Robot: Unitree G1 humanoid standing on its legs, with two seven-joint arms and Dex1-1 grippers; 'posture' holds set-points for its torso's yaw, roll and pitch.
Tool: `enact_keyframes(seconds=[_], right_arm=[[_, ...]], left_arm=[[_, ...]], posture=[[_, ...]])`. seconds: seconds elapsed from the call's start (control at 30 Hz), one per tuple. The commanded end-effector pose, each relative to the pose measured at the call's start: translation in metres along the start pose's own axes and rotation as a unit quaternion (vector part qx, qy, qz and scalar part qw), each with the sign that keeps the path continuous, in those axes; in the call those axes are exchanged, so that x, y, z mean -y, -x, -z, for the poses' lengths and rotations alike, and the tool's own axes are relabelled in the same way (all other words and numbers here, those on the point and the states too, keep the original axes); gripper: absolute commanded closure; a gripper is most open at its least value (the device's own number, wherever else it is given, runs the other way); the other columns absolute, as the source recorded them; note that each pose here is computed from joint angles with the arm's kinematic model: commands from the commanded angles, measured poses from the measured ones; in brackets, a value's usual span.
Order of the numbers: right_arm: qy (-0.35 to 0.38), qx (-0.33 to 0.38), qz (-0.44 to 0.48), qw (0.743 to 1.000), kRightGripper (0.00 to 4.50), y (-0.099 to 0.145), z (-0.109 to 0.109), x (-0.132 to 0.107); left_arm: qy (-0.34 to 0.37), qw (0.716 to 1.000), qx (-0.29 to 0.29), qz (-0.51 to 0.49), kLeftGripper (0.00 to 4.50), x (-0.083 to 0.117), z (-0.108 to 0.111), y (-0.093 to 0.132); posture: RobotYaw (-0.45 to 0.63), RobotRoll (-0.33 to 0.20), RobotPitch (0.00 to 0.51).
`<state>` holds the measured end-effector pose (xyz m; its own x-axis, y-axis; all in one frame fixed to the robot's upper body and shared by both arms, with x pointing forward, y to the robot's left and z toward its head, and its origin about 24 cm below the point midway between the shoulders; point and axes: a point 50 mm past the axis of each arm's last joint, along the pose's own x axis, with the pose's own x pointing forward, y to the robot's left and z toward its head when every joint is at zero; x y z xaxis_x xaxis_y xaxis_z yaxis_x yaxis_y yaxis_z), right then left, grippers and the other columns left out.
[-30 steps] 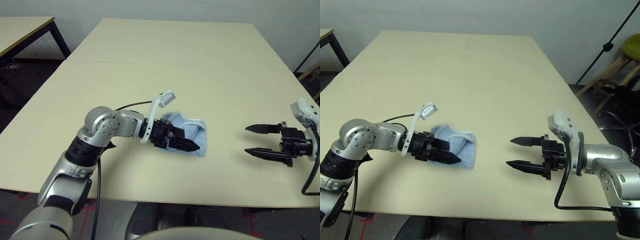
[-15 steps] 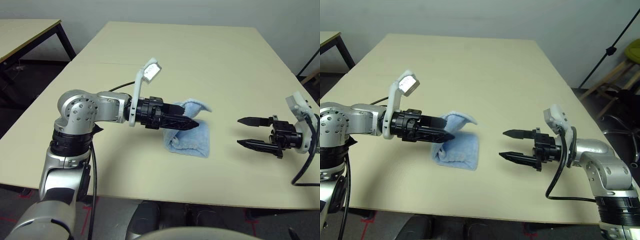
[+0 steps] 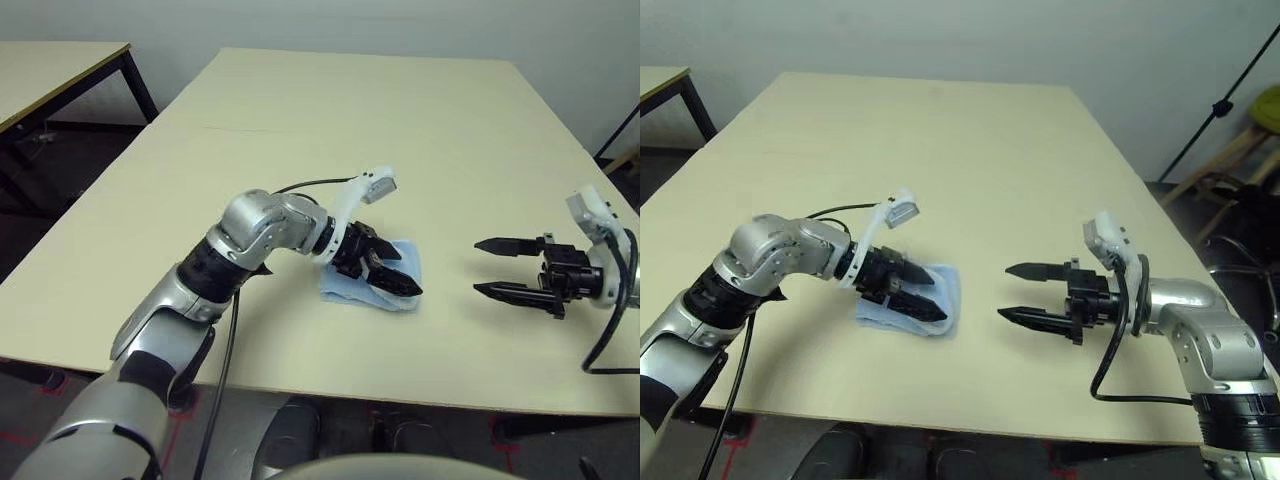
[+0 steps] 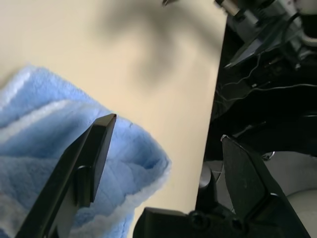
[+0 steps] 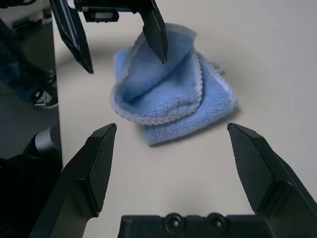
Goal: Fold the towel and set it aside.
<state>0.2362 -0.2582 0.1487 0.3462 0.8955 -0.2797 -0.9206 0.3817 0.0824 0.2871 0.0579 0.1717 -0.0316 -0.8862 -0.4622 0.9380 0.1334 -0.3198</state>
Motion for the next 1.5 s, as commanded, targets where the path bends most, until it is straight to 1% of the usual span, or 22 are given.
enact_keyframes(seconds=[0.03, 0.07, 0.13, 0.23, 0.3, 0.33, 0.43, 0.5, 0.57, 0.67, 0.8, 1.1, 1.2, 1.3, 1.47, 1.5], right_arm=[[0.012, 0.020, -0.005, 1.000, 0.00, -0.014, -0.009, -0.002], [0.012, 0.024, -0.007, 1.000, 0.00, -0.019, -0.011, -0.002], [0.020, 0.025, -0.010, 0.999, 0.00, -0.034, -0.015, 0.000], [0.025, 0.010, -0.017, 0.999, 0.00, -0.055, -0.017, 0.000], [0.035, 0.015, -0.014, 0.999, 0.00, -0.073, -0.023, 0.001], [0.037, 0.017, -0.015, 0.999, 0.00, -0.080, -0.026, 0.001], [0.058, 0.024, -0.020, 0.998, 0.00, -0.097, -0.033, -0.002], [0.063, 0.003, 0.000, 0.998, 0.00, -0.107, -0.034, 0.000], [0.071, -0.002, -0.011, 0.997, 0.00, -0.116, -0.038, -0.002], [0.074, 0.006, -0.036, 0.997, 0.00, -0.126, -0.045, -0.006], [0.110, -0.004, -0.048, 0.993, 0.00, -0.137, -0.050, -0.002], [0.153, -0.037, -0.104, 0.982, 0.00, -0.157, -0.060, 0.001], [0.166, -0.052, -0.111, 0.979, 0.00, -0.160, -0.059, 0.002], [0.174, -0.074, -0.112, 0.975, 0.00, -0.157, -0.053, 0.005], [0.159, -0.055, -0.098, 0.981, 0.00, -0.153, -0.055, 0.009], [0.152, -0.049, -0.098, 0.982, 0.00, -0.153, -0.056, 0.009]], left_arm=[[-0.015, 0.998, 0.041, -0.034, 0.02, 0.001, -0.011, 0.034], [-0.015, 0.998, 0.051, -0.044, 0.02, 0.001, -0.010, 0.042], [-0.013, 0.995, 0.071, -0.067, 0.02, 0.001, -0.002, 0.062], [-0.010, 0.991, 0.080, -0.107, 0.02, 0.000, 0.015, 0.085], [-0.011, 0.988, 0.079, -0.135, 0.02, 0.000, 0.032, 0.101], [-0.015, 0.986, 0.078, -0.145, 0.02, 0.001, 0.039, 0.106], [-0.030, 0.982, 0.120, -0.141, 0.02, 0.005, 0.052, 0.117], [-0.043, 0.978, 0.134, -0.151, 0.02, 0.005, 0.062, 0.122], [-0.051, 0.975, 0.135, -0.167, 0.02, 0.004, 0.070, 0.125], [-0.051, 0.972, 0.148, -0.177, 0.02, 0.002, 0.074, 0.125], [-0.049, 0.973, 0.146, -0.172, 0.02, 0.003, 0.079, 0.121], [-0.041, 0.971, 0.155, -0.175, 0.02, 0.002, 0.081, 0.123], [-0.040, 0.971, 0.155, -0.177, 0.02, 0.003, 0.082, 0.124], [-0.038, 0.971, 0.159, -0.177, 0.02, 0.004, 0.082, 0.124], [-0.040, 0.971, 0.165, -0.169, 0.02, 0.002, 0.082, 0.118], [-0.039, 0.971, 0.168, -0.166, 0.02, 0.001, 0.081, 0.116]], posture=[[0.11, 0.000, 0.061], [0.12, 0.000, 0.061], [0.13, 0.000, 0.062], [0.15, 0.000, 0.062], [0.17, 0.000, 0.059], [0.17, 0.000, 0.058], [0.18, 0.000, 0.057], [0.19, 0.000, 0.056], [0.19, 0.000, 0.055], [0.19, 0.000, 0.050], [0.20, 0.000, 0.043], [0.21, 0.000, 0.040], [0.22, 0.000, 0.038], [0.22, 0.000, 0.038], [0.22, 0.000, 0.038], [0.20, 0.000, 0.039]])
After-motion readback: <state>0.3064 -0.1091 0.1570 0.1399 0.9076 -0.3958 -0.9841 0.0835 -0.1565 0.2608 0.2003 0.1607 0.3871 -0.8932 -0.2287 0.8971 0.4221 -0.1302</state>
